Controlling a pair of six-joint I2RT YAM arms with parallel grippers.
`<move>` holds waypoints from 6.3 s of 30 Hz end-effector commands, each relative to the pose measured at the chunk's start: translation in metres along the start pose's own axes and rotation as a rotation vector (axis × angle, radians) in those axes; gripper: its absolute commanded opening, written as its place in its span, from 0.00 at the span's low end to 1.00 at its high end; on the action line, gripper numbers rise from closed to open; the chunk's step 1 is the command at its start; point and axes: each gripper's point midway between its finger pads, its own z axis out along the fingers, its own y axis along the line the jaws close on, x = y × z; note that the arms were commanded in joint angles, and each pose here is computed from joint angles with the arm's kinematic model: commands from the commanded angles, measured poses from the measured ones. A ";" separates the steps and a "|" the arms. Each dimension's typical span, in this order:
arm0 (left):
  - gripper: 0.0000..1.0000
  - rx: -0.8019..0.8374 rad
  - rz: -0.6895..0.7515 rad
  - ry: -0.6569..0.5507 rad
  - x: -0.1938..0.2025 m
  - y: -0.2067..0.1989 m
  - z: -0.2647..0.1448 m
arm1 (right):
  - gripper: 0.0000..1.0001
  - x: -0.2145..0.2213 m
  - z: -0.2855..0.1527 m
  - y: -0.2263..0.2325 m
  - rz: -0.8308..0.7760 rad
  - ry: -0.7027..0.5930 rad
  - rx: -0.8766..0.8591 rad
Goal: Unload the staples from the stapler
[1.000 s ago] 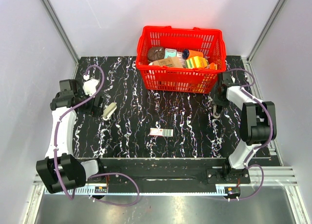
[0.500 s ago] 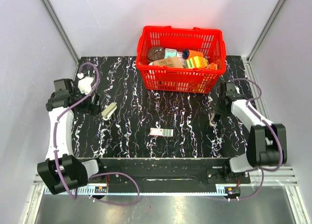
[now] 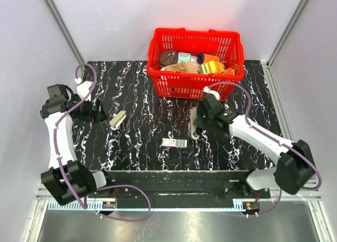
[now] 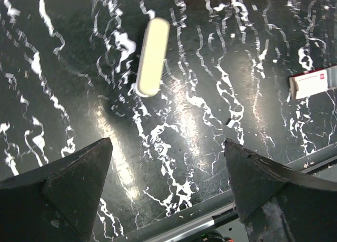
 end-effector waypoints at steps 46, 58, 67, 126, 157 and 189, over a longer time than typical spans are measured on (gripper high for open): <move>0.80 0.593 0.373 -0.046 0.003 -0.115 0.088 | 0.00 -0.053 0.010 0.313 0.345 -0.397 -0.705; 0.57 0.576 0.393 -0.016 0.008 -0.111 0.103 | 0.00 -0.049 -0.005 0.316 0.346 -0.393 -0.742; 0.25 0.534 0.384 -0.026 -0.002 -0.106 0.112 | 0.00 -0.038 -0.002 0.318 0.331 -0.358 -0.758; 0.00 -0.293 1.247 -0.243 -0.037 -0.056 0.152 | 0.00 0.021 -0.005 0.182 -0.188 -0.132 -0.630; 0.57 0.697 0.583 0.073 0.040 -0.210 0.088 | 0.00 -0.054 0.002 0.225 -0.154 -0.333 -0.574; 0.72 0.345 0.311 0.045 0.021 -0.055 0.047 | 0.00 -0.044 0.160 0.252 -0.614 -0.251 -0.256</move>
